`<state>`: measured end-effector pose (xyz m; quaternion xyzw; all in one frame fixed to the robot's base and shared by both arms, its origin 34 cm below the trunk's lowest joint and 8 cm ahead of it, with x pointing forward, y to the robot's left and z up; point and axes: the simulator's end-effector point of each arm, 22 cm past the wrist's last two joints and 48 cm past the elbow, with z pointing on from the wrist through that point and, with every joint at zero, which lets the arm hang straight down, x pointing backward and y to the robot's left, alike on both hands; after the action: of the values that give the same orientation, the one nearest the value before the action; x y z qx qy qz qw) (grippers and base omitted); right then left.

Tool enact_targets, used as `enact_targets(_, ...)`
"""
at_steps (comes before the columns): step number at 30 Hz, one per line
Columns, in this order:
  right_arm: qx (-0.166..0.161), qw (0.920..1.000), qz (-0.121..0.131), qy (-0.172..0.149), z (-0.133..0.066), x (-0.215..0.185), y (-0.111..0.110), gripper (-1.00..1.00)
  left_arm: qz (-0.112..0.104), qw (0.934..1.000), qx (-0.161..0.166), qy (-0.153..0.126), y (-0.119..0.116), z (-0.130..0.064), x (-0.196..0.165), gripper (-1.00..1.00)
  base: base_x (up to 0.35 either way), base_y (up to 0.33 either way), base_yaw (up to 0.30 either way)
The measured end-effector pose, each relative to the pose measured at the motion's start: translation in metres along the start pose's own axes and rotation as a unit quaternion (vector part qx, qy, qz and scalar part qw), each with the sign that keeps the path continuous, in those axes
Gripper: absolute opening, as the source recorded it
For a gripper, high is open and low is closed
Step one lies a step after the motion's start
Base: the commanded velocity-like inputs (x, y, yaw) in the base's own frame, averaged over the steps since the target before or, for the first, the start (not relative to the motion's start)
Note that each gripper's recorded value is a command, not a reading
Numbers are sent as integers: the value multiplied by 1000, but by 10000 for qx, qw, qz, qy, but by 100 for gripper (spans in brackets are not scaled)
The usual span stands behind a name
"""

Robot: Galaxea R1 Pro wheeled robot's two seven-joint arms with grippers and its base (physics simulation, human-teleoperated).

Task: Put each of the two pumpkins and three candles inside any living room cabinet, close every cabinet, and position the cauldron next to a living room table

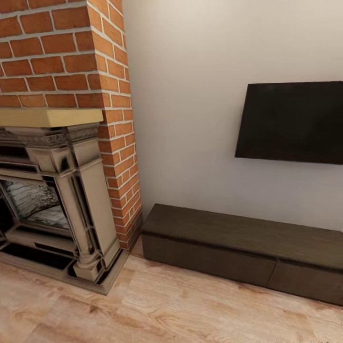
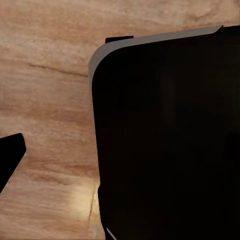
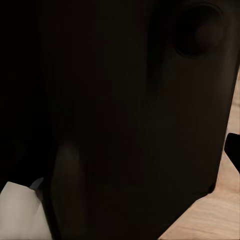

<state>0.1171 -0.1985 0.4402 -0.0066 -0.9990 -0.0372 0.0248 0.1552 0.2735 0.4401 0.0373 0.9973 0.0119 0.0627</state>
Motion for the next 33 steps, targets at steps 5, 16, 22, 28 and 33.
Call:
enact_targets(5, -1, 10000, 2, 2, 0, 0, 0, 100, 1, 10000, 0, -36, 0, 0, -2, 100, 255, 176, -297)
enact_targets(16, -1, 10000, 1, 12, 0, 1, 0, 100, 7, 9999, 2, -168, 0, 0, -7, 100, 258, 32, -297)
enact_targets(22, -2, 10000, -4, 11, 0, 1, 0, 100, 11, 9998, 3, -179, 0, 0, -8, 100, 237, 0, -297)
enact_targets(28, -3, 10000, -10, 9, 0, 0, 0, 100, 13, 9998, 4, -184, 0, 0, -8, 100, 201, -83, -297)
enact_targets(33, -6, 10000, -9, 10, 0, 0, 1, 100, 13, 9998, 4, -186, 0, 0, -8, 100, 129, -91, -297)
